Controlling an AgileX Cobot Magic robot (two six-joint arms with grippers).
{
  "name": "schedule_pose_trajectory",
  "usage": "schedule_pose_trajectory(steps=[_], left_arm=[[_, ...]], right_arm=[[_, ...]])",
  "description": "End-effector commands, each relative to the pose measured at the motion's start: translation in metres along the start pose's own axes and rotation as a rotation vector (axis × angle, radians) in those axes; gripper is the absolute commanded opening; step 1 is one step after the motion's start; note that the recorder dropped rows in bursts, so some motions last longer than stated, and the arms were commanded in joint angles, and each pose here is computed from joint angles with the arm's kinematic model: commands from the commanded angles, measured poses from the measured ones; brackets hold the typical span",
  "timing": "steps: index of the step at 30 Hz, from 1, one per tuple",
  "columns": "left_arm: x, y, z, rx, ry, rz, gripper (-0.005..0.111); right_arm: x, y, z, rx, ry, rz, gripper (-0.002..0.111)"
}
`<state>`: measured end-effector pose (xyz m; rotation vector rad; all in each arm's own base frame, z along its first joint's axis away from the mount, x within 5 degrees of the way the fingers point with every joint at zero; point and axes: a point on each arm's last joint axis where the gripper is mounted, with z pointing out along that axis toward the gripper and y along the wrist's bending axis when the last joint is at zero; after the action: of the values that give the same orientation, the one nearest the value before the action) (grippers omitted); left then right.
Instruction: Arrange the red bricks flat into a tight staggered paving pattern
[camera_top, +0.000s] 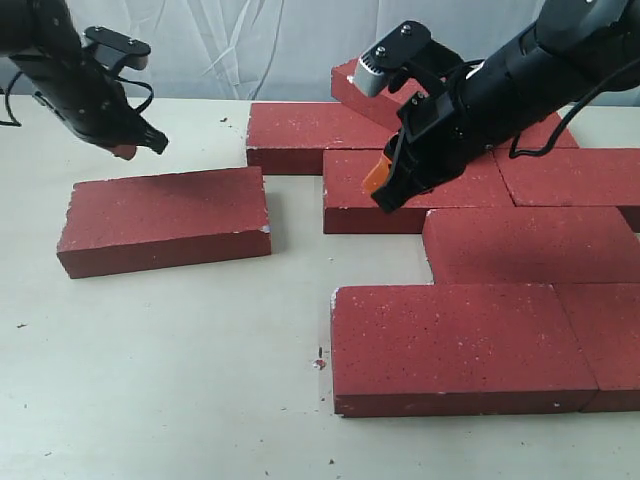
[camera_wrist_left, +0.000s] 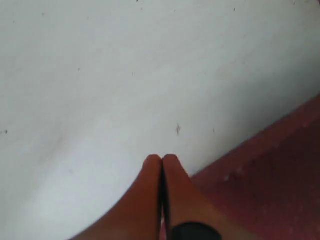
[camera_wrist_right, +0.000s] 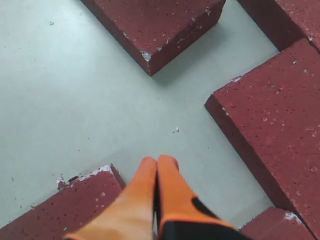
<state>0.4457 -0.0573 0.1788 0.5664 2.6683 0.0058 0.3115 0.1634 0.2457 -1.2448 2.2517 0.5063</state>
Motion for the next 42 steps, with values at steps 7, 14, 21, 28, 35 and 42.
schedule_pose_trajectory(steps=[7, 14, 21, 28, 35, 42], left_arm=[[-0.03, -0.008, 0.054, 0.066, -0.022, -0.045, 0.0], [-0.028, -0.023, 0.054, 0.123, 0.086, -0.021, 0.0], [-0.019, -0.038, 0.047, 0.186, 0.243, 0.042, 0.0], [-0.017, -0.053, 0.04, 0.227, 0.305, 0.08, 0.0], [-0.021, -0.069, 0.027, 0.269, 0.307, 0.092, 0.0], [-0.032, -0.054, -0.017, 0.167, 0.224, 0.129, 0.0]], right_arm=[[-0.003, -0.001, -0.001, 0.02, -0.048, 0.017, -0.001], [-0.003, -0.001, -0.001, 0.02, -0.047, 0.015, -0.001], [-0.002, -0.002, 0.0, 0.019, -0.044, 0.015, -0.001], [0.001, -0.005, 0.011, 0.013, -0.022, 0.024, -0.001], [0.001, -0.008, 0.013, 0.027, -0.028, 0.026, -0.001], [0.001, -0.007, 0.013, 0.022, -0.029, 0.03, -0.001]])
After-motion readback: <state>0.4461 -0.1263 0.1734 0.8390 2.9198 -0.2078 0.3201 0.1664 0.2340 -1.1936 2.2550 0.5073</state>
